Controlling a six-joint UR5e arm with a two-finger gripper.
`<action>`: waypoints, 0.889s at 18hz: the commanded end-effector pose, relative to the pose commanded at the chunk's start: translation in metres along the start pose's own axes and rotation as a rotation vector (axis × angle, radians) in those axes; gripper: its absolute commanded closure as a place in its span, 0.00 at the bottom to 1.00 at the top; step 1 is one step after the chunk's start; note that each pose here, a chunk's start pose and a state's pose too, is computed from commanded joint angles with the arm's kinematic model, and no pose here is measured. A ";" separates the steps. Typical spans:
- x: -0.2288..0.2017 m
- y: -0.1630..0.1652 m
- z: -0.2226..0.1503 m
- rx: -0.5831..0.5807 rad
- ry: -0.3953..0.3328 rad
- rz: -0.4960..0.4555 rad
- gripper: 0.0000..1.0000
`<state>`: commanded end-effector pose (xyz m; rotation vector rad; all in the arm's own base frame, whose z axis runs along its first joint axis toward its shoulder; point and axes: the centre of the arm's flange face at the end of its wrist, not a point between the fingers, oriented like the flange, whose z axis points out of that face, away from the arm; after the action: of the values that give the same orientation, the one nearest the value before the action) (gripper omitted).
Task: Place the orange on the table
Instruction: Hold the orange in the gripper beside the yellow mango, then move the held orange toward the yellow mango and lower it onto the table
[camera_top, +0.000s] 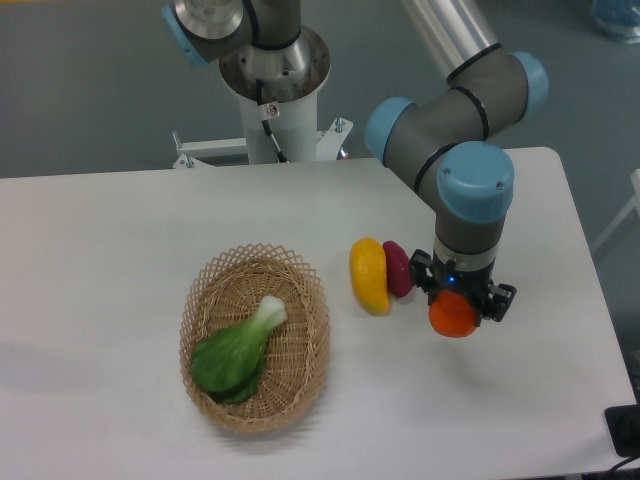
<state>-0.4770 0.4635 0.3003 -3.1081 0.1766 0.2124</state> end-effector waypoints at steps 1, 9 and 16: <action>0.002 0.001 0.001 -0.002 0.004 -0.006 0.38; 0.029 -0.015 0.027 -0.030 -0.019 -0.060 0.36; 0.045 -0.027 0.053 -0.067 0.001 -0.033 0.36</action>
<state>-0.4369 0.4868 0.2424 -3.1747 0.1209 0.2209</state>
